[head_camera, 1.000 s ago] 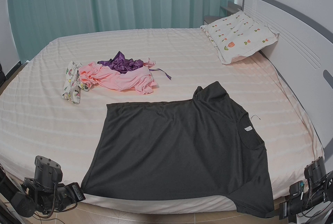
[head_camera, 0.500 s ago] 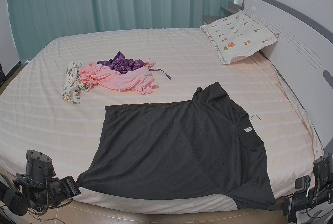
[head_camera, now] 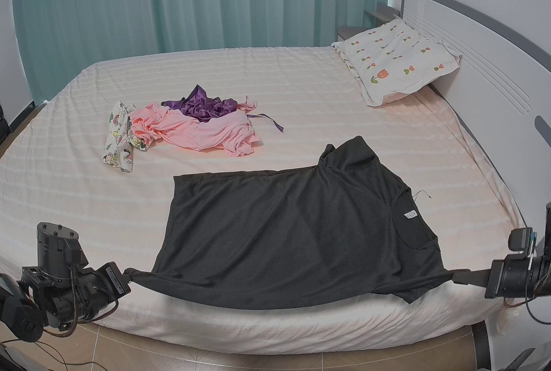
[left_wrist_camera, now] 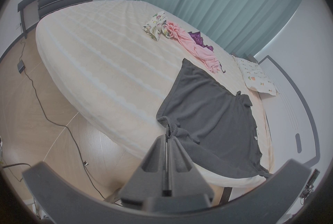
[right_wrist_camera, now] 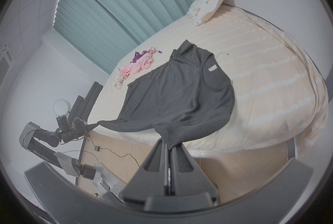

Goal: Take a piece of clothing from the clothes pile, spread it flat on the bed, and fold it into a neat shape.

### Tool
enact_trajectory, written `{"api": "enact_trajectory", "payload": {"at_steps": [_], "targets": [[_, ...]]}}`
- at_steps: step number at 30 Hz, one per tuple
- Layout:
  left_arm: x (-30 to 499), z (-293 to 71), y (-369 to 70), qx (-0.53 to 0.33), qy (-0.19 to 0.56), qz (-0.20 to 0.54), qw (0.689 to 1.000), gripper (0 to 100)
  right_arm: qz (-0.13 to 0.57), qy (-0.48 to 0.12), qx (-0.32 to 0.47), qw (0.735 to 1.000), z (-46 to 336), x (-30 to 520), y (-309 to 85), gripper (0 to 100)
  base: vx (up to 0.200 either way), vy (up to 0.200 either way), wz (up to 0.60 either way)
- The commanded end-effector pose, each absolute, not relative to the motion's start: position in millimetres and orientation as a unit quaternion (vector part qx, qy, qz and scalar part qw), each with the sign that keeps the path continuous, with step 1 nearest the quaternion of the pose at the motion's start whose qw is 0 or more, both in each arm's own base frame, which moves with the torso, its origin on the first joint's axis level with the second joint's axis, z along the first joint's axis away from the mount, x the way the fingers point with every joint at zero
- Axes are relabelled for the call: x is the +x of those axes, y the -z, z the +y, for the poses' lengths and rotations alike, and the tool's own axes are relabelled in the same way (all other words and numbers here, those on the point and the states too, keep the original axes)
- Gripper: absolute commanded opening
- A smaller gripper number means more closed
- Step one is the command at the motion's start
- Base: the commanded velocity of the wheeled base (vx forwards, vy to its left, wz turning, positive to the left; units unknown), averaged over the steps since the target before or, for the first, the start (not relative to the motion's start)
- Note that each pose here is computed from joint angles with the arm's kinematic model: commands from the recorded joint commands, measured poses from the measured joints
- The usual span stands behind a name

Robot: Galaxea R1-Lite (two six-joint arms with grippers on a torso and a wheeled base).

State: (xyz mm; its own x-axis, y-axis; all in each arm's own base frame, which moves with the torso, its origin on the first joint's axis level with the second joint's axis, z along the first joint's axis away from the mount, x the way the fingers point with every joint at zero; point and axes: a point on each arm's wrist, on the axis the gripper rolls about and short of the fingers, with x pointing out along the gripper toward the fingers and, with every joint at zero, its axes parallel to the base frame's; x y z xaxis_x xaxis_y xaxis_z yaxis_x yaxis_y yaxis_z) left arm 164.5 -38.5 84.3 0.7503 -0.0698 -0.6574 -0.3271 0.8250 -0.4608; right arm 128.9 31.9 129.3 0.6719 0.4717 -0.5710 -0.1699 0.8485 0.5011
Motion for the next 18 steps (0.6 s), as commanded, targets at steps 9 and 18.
{"api": "enact_trajectory", "payload": {"at_steps": [9,18], "targets": [[178,-38,-94,-0.300,-0.073,0.323,0.895,0,0.347,-0.180,0.210,0.896,36,164,-147,0,0.000,0.000,0.00],[205,-44,-83,-0.305,-0.087,0.344,0.884,0,0.358,-0.175,0.207,0.894,40,195,-149,0,0.000,0.000,0.00]]}}
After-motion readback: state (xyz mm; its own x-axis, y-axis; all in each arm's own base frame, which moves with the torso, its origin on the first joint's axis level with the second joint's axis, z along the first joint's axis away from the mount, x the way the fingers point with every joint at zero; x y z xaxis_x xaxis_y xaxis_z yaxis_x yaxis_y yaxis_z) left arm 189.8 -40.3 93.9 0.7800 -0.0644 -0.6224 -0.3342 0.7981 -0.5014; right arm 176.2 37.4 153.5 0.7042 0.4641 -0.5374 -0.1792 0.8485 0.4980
